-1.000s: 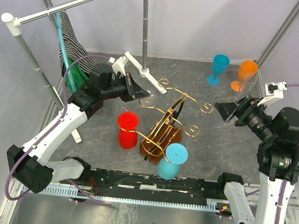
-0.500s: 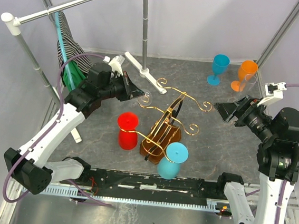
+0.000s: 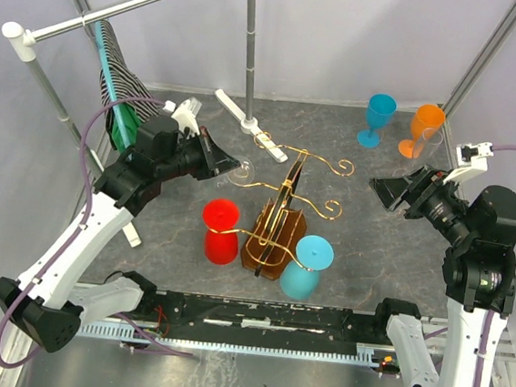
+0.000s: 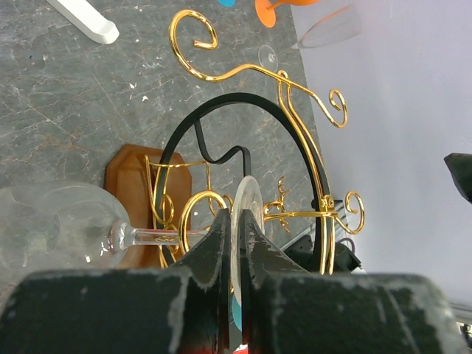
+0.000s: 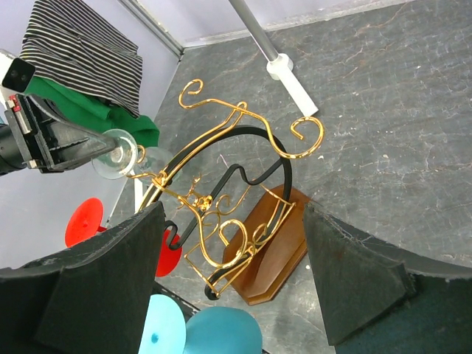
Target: Take the wine glass off the wine glass rack
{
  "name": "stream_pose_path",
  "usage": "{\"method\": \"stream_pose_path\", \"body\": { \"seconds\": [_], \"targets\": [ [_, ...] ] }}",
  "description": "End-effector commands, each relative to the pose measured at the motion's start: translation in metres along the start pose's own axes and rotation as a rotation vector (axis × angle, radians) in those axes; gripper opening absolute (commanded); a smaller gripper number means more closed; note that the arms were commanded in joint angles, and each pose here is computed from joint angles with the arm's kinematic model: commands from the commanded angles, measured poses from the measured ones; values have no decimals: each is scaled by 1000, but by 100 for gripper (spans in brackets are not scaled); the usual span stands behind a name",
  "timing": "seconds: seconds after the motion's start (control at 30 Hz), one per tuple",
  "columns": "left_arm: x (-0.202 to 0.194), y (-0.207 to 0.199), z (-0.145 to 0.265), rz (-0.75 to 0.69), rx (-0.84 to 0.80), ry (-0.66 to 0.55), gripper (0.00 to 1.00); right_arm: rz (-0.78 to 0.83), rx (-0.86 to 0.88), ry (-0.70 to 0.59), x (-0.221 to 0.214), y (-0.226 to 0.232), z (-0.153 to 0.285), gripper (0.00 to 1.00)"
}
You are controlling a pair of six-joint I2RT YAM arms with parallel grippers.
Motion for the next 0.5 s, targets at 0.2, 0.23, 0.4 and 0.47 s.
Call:
{"method": "stream_pose_path", "body": {
  "seconds": [0.2,0.23,0.4,0.47],
  "targets": [
    [-3,-13,-1,50,-156,-24,3,22,22,-36,8,4,-2,83],
    [-3,-14,-3,52,-162,-21,3,22,22,-36,8,4,-2,83],
    [2,-20,-9,51,-218,-44,3,22,27,-32,10,5,-3,83],
    [5,-24,-12,54,-249,-53,3,21,28,-30,10,5,-3,83]
  ]
}}
Point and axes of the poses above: each gripper's point midway between its finger pads, its own z axis back along the fingers, its own y axis along the line the jaws close on, x = y × z, the point moved 10 cm from there along z, back along the fingers, and after that the axes turned 6 degrees about -z, right-handed, at the moved point
